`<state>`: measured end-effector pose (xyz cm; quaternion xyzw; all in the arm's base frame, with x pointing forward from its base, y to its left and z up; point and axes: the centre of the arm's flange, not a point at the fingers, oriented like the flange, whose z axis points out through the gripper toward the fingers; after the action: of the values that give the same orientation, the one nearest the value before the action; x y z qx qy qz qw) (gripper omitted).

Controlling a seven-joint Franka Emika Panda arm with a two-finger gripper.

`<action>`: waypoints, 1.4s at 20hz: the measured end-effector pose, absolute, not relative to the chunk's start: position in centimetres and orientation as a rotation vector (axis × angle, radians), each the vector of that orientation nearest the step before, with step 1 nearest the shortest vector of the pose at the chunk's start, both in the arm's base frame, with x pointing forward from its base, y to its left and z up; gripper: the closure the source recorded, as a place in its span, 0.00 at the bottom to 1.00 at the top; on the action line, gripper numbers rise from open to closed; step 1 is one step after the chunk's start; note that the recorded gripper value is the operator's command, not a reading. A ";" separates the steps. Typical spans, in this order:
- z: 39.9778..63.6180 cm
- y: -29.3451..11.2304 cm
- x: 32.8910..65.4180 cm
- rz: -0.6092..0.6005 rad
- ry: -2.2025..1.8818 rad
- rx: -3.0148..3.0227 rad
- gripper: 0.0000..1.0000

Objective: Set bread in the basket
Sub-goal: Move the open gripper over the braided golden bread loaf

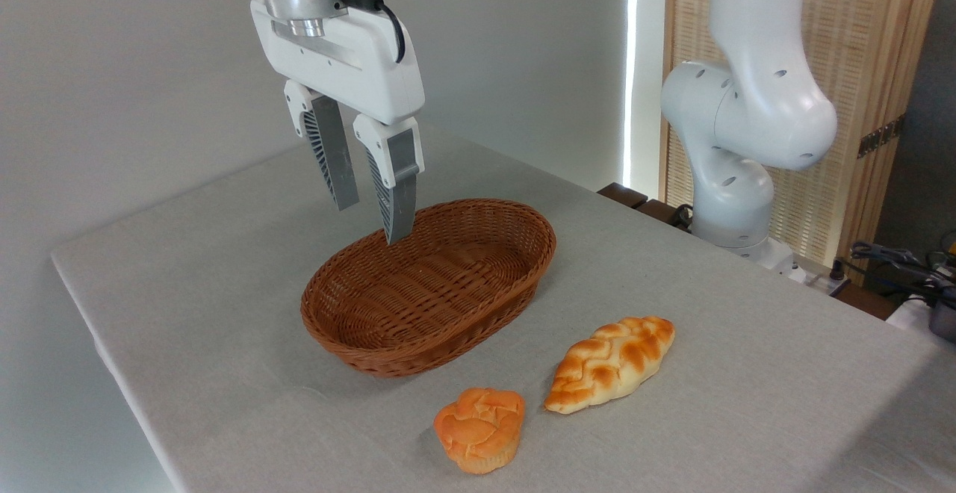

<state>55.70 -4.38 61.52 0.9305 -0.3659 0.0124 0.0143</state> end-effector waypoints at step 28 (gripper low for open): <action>60.1 2.4 48.7 -0.020 -1.281 2.806 0.00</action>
<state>48.74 2.41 60.14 0.9093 -0.4151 -0.0063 0.0284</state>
